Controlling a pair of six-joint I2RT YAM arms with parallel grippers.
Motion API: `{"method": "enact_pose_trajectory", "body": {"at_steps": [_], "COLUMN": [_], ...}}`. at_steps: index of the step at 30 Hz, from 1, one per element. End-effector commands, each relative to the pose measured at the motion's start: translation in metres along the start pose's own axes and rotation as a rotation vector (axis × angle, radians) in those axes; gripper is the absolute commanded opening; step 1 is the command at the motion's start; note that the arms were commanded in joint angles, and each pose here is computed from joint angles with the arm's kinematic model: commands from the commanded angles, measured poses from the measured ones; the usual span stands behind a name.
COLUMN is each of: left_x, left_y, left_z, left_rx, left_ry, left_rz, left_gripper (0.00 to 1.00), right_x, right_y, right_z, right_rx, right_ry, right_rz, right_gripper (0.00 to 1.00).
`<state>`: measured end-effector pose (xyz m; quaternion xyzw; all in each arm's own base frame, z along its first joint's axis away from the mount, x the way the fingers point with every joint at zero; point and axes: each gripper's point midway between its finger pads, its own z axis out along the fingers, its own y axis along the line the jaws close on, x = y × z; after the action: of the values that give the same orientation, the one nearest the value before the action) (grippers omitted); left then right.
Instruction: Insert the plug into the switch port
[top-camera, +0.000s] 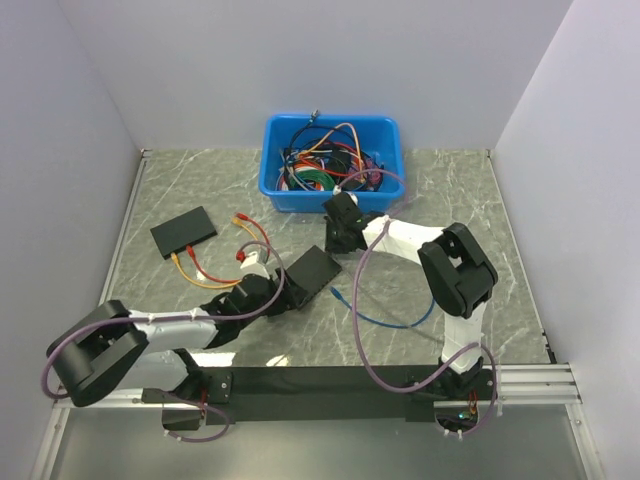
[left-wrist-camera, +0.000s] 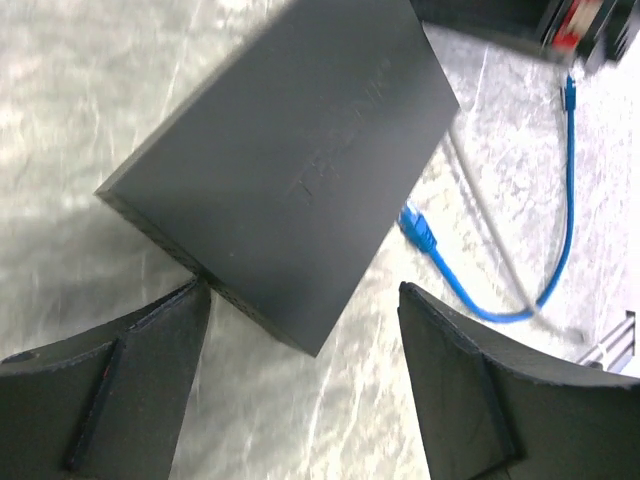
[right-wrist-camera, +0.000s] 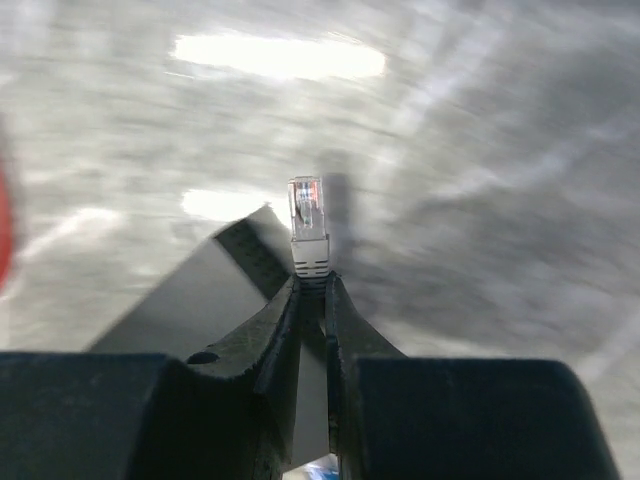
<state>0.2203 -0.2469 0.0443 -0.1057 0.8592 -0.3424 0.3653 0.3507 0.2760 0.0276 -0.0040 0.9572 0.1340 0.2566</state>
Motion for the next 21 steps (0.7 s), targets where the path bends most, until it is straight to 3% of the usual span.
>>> {"method": "enact_pose_trajectory", "body": {"at_steps": [1,7,12,21], "left_x": [0.006,0.001,-0.004,-0.031], "left_y": [-0.005,0.005,0.012,0.011], "left_z": [-0.006,-0.020,-0.037,-0.076], "left_rx": [-0.003,-0.042,-0.059,-0.109], "left_ry": [0.032,0.012,-0.013,-0.063], "left_rz": [-0.039,-0.031,-0.036,0.013], "left_gripper": [0.82,0.84,0.87,0.97], "right_x": [0.014,0.030,0.045,0.032], "right_y": [0.085,0.110,0.130,0.090], "right_z": [-0.021,-0.025,-0.029,-0.038], "right_rx": [-0.308,-0.376,-0.365,-0.150], "right_ry": [0.066,0.152,0.129,0.051], "right_rz": [-0.053,-0.076,-0.139,-0.203], "right_gripper": [0.00,0.00,0.00,0.00]}}
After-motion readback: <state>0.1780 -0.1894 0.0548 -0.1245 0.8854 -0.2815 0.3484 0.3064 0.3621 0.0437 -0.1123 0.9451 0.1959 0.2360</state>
